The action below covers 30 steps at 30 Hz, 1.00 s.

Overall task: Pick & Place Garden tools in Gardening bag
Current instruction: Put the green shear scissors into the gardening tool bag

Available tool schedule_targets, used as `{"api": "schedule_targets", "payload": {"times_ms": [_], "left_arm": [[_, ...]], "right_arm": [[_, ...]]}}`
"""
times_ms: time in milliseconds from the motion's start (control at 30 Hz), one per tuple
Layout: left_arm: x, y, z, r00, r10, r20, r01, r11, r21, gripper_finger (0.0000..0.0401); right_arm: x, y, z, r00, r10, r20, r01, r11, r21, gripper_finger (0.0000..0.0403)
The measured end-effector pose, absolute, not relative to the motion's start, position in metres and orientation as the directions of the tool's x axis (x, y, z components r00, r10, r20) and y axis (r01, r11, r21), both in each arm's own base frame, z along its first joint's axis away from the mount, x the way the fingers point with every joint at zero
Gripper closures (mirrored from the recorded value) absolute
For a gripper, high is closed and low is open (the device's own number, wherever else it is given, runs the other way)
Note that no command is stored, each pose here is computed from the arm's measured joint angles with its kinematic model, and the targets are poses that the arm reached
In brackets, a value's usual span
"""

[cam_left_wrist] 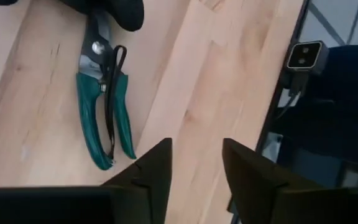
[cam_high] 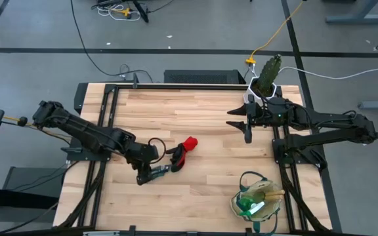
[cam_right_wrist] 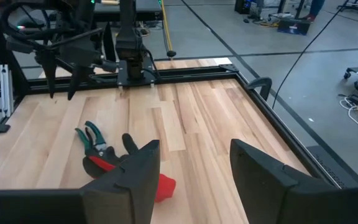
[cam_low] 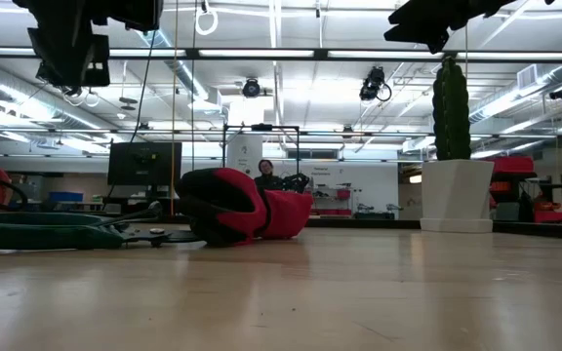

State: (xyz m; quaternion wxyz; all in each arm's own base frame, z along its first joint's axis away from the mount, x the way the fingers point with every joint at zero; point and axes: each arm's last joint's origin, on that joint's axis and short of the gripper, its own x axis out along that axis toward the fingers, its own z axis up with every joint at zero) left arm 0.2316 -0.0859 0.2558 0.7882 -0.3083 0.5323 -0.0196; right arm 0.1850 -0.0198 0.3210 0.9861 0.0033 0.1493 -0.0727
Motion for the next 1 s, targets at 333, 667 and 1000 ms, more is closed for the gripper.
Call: {"api": "schedule_targets", "payload": {"times_ms": [333,667,1000], "left_arm": [[0.238,-0.074,0.265,0.47,-0.343,-0.813,-0.266,0.823,-0.501,0.0233],[0.24,-0.075,0.242,0.324,-0.258,-0.91,-0.257,0.902,-0.347,0.0251],[0.255,-0.08,0.206,0.176,-0.239,-0.955,-0.334,0.898,-0.286,0.0263]], "right_arm": [[0.185,-0.02,0.321,0.945,-0.139,-0.295,0.142,0.99,-0.014,0.0206],[0.185,-0.02,0.32,0.942,-0.139,-0.306,0.141,0.99,-0.015,0.0206],[0.19,-0.02,0.314,0.929,-0.138,-0.343,0.138,0.99,-0.024,0.0206]]}}
